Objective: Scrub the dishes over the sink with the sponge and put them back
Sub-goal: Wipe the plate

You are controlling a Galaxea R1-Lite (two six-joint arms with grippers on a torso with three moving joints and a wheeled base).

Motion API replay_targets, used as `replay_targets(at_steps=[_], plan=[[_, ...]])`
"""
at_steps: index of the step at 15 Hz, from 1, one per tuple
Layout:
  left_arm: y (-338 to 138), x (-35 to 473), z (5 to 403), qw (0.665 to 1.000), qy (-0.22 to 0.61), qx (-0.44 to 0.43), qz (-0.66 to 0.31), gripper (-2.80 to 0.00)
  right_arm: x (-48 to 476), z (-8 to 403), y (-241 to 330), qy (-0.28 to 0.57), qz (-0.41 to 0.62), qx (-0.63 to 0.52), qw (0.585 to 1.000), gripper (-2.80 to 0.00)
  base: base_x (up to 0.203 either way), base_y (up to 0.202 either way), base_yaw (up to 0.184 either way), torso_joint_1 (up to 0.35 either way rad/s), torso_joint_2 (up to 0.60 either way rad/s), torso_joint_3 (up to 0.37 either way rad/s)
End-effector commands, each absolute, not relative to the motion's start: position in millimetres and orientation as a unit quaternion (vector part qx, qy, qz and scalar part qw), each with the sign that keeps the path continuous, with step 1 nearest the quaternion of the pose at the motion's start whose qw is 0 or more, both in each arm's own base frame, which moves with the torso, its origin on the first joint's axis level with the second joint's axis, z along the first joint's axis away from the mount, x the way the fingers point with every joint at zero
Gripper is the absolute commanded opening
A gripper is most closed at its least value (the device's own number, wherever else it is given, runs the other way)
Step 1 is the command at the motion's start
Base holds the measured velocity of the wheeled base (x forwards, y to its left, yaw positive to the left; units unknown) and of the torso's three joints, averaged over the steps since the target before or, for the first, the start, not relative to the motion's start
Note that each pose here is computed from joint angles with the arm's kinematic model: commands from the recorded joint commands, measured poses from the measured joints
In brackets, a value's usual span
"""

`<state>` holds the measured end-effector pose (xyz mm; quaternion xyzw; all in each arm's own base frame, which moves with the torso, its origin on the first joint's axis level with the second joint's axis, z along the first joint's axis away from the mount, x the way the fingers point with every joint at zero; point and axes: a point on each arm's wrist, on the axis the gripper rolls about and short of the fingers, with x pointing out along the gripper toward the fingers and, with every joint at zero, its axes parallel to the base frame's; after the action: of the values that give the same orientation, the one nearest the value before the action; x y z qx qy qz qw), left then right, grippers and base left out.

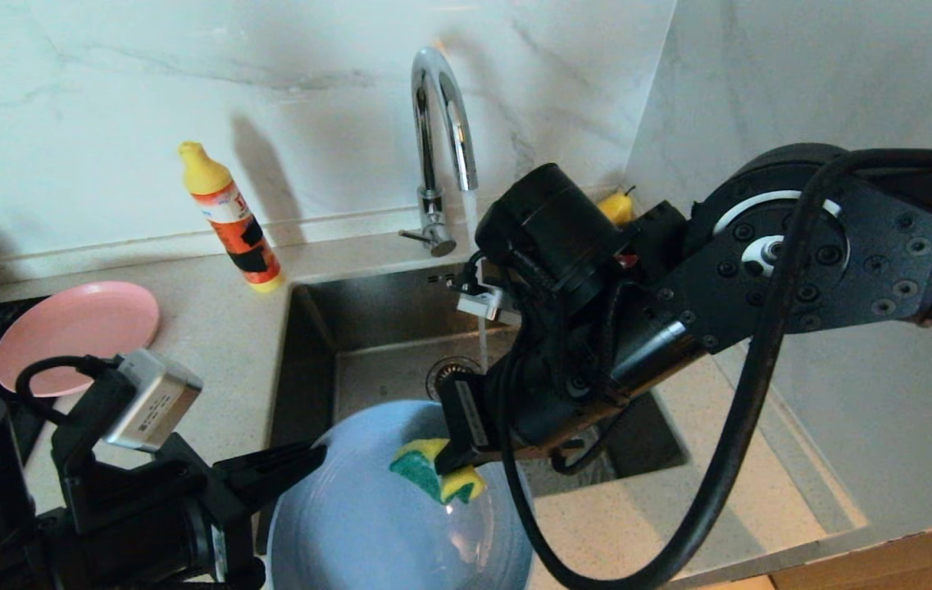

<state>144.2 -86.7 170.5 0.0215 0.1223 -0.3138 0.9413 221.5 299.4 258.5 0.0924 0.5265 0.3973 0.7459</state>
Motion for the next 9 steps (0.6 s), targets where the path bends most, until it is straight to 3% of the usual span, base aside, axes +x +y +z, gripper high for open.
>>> replay_targets(at_steps=[1,9], plan=[[-88,146,170,0.941,0.126,0.021,-0.314,-2.80,217,249,312,0.538,0.402,0.081,0.736,-2.80,0.000,0.000,0.000,0.000,0.00,0.000],[-91,153,166,0.939,0.137,0.021,-0.313,-2.80,177,249,327,0.561,0.428,0.046,0.707,-2.80,0.000,0.000,0.000,0.000,0.00,0.000]])
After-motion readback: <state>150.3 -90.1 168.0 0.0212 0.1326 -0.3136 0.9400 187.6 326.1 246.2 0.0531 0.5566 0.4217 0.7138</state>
